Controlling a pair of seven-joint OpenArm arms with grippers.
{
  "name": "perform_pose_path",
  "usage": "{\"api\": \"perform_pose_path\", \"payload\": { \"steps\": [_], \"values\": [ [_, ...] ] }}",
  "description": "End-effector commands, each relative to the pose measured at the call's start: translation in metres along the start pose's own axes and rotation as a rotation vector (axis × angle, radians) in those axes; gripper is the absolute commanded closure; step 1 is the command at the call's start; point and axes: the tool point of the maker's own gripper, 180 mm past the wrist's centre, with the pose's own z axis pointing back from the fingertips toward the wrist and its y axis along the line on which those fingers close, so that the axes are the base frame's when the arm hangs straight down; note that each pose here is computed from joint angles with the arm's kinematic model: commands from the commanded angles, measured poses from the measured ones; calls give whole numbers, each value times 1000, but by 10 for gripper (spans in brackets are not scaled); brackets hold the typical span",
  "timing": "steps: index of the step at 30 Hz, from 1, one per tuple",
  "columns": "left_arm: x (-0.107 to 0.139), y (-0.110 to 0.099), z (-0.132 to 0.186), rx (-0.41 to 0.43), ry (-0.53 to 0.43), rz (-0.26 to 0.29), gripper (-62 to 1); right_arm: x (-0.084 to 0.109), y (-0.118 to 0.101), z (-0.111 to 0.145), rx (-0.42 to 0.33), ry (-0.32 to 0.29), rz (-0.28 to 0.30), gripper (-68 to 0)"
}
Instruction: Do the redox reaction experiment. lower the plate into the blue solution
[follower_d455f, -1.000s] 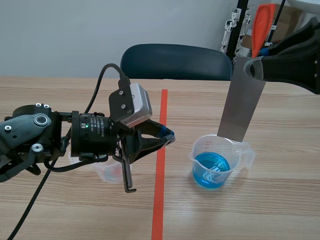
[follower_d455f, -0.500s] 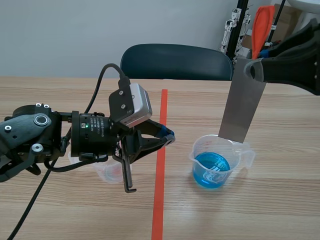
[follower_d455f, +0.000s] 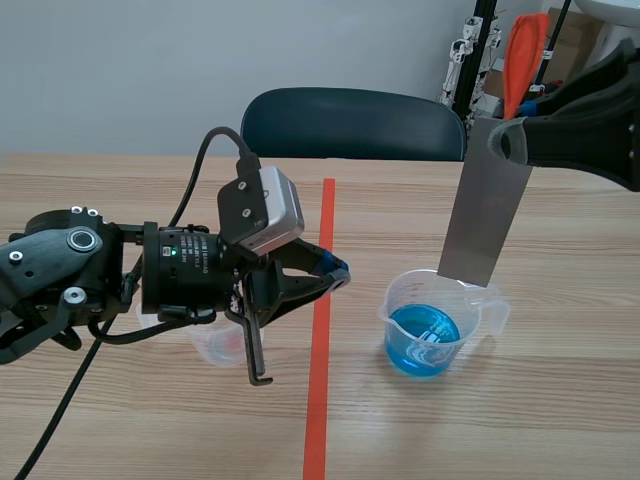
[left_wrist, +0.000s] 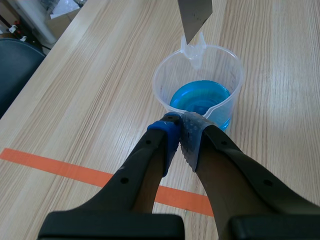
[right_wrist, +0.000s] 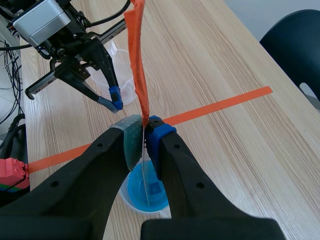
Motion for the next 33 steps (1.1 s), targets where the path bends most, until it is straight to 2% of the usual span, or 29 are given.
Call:
{"api": "perform_pose_path", "payload": {
  "steps": [1,8,12,16,19,24,33],
  "values": [
    [16,7,-1,14,-46,-16,-40,12,0,1,4,-28,15,-6],
    [16,7,-1,14,-47,-16,-40,1,3,-8,16,-3,27,-6],
    [16,7,-1,14,-47,-16,-40,-1,7,-13,28,-13,14,-6],
    [16,7,-1,14,-46,-16,-40,-6,9,-19,32,2,44,-6],
    [12,7,1,17,-38,-14,-40,-7,9,-23,31,-4,37,-6],
    [2,5,15,42,-40,22,-40,-15,4,-29,18,-1,20,-6],
    [-29,10,64,195,-23,132,-43,-39,-11,-39,-24,24,-19,-6]
  ]
}}
